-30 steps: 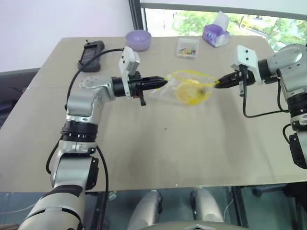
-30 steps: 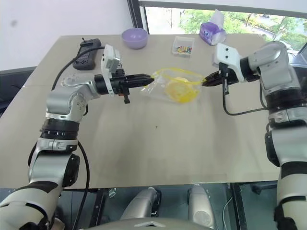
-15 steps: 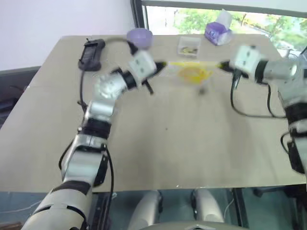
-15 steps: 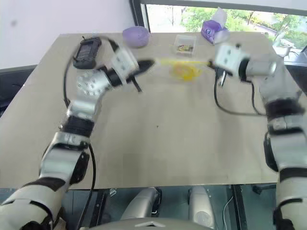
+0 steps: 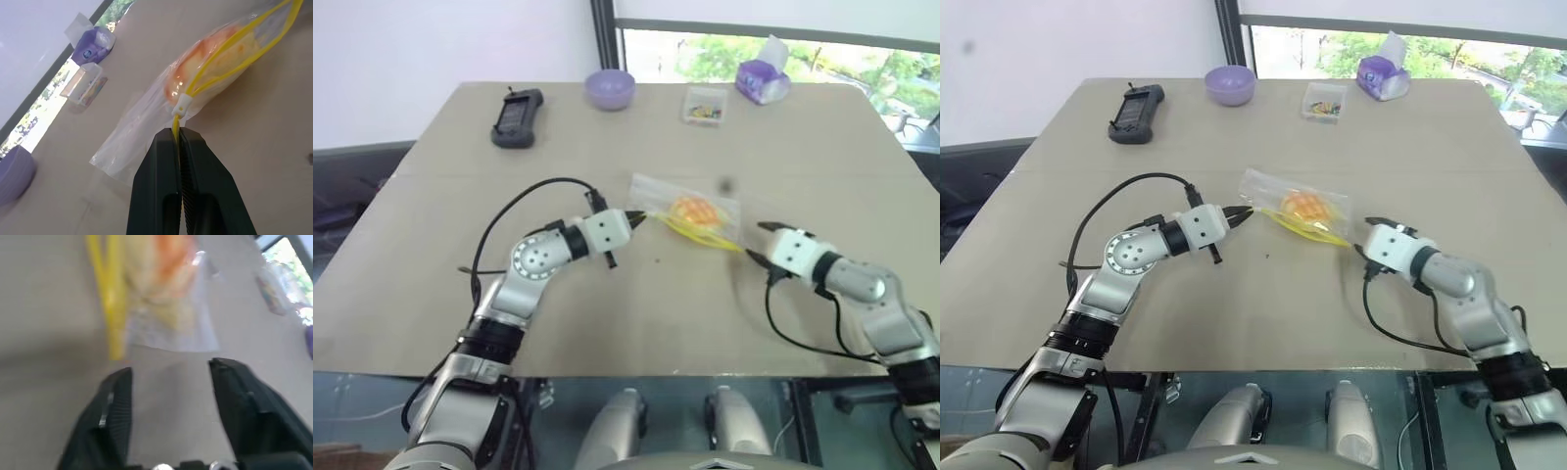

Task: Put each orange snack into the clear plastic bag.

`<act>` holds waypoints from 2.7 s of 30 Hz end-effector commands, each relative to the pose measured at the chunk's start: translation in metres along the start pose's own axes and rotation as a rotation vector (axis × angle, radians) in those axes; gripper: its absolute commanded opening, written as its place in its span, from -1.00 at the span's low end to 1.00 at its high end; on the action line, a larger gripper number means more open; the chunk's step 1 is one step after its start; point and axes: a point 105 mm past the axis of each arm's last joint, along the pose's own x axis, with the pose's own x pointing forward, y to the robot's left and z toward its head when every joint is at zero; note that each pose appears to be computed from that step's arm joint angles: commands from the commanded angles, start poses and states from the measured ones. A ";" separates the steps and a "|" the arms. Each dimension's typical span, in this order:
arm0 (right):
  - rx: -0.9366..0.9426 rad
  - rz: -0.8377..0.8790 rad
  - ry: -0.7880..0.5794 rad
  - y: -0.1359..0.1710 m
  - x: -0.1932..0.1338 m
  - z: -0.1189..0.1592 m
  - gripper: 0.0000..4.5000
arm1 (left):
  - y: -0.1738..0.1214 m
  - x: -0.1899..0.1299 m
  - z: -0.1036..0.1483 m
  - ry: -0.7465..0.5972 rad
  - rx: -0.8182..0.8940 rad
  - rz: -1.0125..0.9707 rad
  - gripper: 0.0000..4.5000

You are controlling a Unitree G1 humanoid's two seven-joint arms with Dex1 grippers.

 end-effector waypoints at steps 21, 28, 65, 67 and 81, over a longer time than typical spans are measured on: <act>-0.194 0.067 -0.452 0.014 0.065 0.159 -0.56 | 0.018 -0.015 0.034 -0.073 0.025 -0.036 -1.00; -0.202 0.095 -0.463 0.019 0.068 0.165 -0.56 | 0.018 -0.015 0.034 -0.070 0.032 -0.034 -1.00; -0.184 0.037 -0.262 0.003 0.065 0.112 -0.97 | 0.033 -0.024 0.034 -0.129 0.088 0.114 -1.00; -0.175 0.027 -0.228 0.001 0.061 0.101 -0.97 | 0.033 -0.025 0.031 -0.123 0.087 0.118 -1.00; -0.153 -0.022 0.015 -0.014 0.021 0.025 -0.97 | 0.042 -0.030 0.019 -0.091 0.039 0.166 -1.00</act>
